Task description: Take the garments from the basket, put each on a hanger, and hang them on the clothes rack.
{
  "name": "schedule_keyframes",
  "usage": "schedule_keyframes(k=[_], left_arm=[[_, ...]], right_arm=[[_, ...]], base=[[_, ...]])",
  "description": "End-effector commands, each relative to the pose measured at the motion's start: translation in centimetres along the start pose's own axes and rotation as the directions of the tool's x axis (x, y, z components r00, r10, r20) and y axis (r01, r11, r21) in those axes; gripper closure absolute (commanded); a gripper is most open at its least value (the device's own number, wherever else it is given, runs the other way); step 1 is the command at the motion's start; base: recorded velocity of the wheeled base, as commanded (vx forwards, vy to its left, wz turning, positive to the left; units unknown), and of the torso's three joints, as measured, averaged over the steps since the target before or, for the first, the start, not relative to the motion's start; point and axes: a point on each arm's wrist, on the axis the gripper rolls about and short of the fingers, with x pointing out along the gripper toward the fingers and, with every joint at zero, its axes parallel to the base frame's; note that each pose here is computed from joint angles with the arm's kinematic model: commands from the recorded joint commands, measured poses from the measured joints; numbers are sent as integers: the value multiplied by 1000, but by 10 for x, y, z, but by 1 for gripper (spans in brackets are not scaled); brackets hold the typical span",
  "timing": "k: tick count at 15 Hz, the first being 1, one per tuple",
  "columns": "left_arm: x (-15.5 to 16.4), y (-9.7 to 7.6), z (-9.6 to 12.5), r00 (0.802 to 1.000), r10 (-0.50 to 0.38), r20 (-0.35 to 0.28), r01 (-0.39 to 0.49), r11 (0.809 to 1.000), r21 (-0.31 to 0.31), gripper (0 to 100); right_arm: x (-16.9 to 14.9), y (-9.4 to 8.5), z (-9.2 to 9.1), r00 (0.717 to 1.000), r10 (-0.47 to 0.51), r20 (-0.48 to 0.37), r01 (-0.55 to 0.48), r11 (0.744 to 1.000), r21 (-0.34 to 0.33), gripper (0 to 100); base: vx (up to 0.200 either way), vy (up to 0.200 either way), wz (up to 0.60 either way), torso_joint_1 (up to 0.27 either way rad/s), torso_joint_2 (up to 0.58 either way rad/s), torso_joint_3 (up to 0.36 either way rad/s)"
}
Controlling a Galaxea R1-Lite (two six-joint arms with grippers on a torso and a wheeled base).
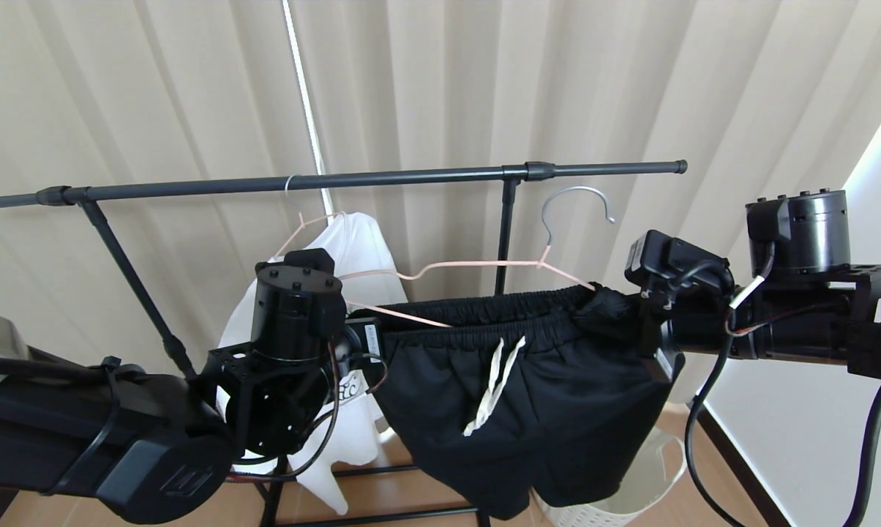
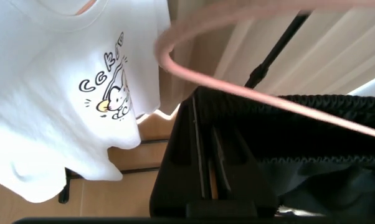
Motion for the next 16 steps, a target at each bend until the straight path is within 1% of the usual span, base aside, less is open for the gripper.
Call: schedule_keyframes(k=[1, 3, 5, 7, 9, 11, 13, 14, 15, 16], left_arm=[[1, 7, 2, 1000, 19, 3, -19, 1000, -9, 100], [3, 13, 6, 999, 39, 11, -39, 999, -16, 100], [2, 19, 14, 998, 50, 32, -49, 998, -33, 100], [0, 27, 21, 997, 65, 52, -63, 997, -36, 100], [0, 30, 27, 995, 73, 67, -71, 997, -36, 100], [-2, 31, 31, 996, 58, 74, -56, 998, -29, 100], [-5, 31, 34, 996, 43, 78, -41, 999, -22, 100], [-5, 31, 34, 996, 43, 79, -43, 999, -1, 100], [-5, 30, 36, 996, 44, 75, -45, 999, 21, 100], [-4, 29, 39, 997, 46, 66, -48, 998, 29, 100]], right_arm=[[0, -1, 0, 1000, -2, 1, 2, 1000, 0, 100], [2, 0, -2, 1000, -3, -10, 3, 1000, 2, 100], [4, -1, -4, 1000, -6, -23, 6, 1000, 4, 100], [5, -1, -5, 999, -20, -36, 19, 1000, -8, 100], [9, -1, -8, 998, -29, -61, 28, 999, -18, 100], [13, -2, -12, 994, -55, -100, 53, 998, -17, 100], [14, -2, -13, 993, -55, -106, 53, 998, -26, 100], [14, -2, -14, 990, -70, -120, 66, 997, -38, 100], [17, -2, -16, 988, -72, -134, 68, 997, -35, 100], [19, -2, -17, 988, -70, -139, 66, 997, -35, 100]], base=[[0, 0, 0, 0, 0, 0], [0, 0, 0, 0, 0, 0], [0, 0, 0, 0, 0, 0], [0, 0, 0, 0, 0, 0], [0, 0, 0, 0, 0, 0], [0, 0, 0, 0, 0, 0], [0, 0, 0, 0, 0, 0], [0, 0, 0, 0, 0, 0], [0, 0, 0, 0, 0, 0], [0, 0, 0, 0, 0, 0]])
